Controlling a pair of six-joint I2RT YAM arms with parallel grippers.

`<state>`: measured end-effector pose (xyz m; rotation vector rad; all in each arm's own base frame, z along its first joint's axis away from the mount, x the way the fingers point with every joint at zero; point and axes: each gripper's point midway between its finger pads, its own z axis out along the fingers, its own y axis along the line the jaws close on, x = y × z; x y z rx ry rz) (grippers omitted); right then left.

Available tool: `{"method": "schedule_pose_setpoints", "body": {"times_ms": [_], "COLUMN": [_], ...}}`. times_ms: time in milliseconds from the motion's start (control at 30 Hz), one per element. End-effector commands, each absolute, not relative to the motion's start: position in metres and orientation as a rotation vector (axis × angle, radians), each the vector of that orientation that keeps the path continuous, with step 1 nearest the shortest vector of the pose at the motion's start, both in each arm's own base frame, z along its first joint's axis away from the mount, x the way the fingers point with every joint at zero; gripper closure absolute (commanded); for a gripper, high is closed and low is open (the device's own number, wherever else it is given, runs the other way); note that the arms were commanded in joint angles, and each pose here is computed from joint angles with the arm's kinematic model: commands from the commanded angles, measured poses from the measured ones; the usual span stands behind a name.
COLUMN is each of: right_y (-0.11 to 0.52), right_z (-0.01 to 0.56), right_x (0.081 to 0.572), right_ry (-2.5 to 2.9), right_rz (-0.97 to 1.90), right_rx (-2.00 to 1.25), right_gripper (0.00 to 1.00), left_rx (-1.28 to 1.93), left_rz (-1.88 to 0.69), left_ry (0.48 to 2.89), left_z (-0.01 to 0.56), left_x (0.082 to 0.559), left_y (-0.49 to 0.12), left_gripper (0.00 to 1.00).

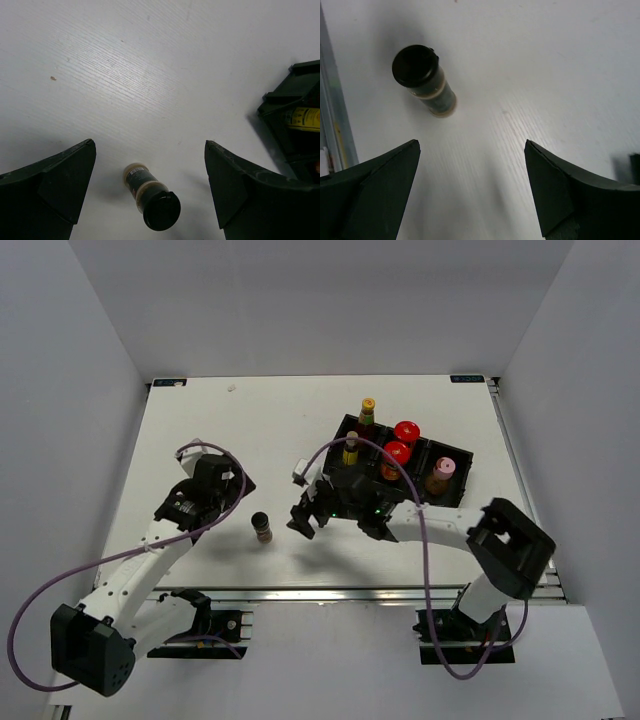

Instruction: Organize the condiment bottles

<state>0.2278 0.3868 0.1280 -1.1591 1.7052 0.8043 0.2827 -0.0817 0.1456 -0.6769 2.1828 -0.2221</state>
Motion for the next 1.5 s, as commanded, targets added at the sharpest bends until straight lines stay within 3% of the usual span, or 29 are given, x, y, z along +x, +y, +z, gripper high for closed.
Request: {"method": "schedule_pose_setpoints", "body": {"times_ms": [0,467,533,567,633,667,767,900,1200,1467], "right_y": [0.435,0.502,0.506,0.506,0.504,0.504,0.497,0.485,0.383,0.218], "right_z": [0.160,0.128,0.128,0.128,0.127,0.128,0.129,0.155,0.178,0.189], "right_x": [0.222,0.213,0.213,0.212,0.209,0.207,0.204,0.201,0.253,0.308], "right_ry": [1.532,1.515,1.520,1.519,1.519,1.517,1.523,1.486,1.642,1.788], "right_rz": [0.975,1.037,1.045,1.049,1.052,1.056,1.051,1.051,0.811,0.422], "right_rx": [-1.136,-1.218,-1.213,-1.216,-1.217,-1.221,-1.220,-1.161,-0.812,-0.344], "right_gripper": [0.11,0.12,0.22,0.35,0.47,0.58,0.72,0.78,0.86,0.85], "left_rx": [-0.757,-0.746,-0.745,-0.749,-0.748,-0.749,-0.744,-0.744,-0.690,-0.630], "left_rz": [-0.184,-0.209,-0.207,-0.206,-0.206,-0.210,-0.211,-0.218,-0.321,-0.360], "left_ry": [2.073,2.065,2.063,2.064,2.058,2.056,2.054,2.048,2.023,2.028], "left_z": [0.162,0.161,0.161,0.161,0.161,0.162,0.162,0.163,0.169,0.164], "left_x": [0.286,0.283,0.283,0.282,0.282,0.282,0.283,0.284,0.295,0.313], "left_y": [-0.065,-0.066,-0.066,-0.065,-0.064,-0.065,-0.065,-0.066,-0.082,-0.096], "left_gripper": [0.02,0.02,0.02,0.02,0.02,0.02,0.02,0.02,0.02,0.02]}}
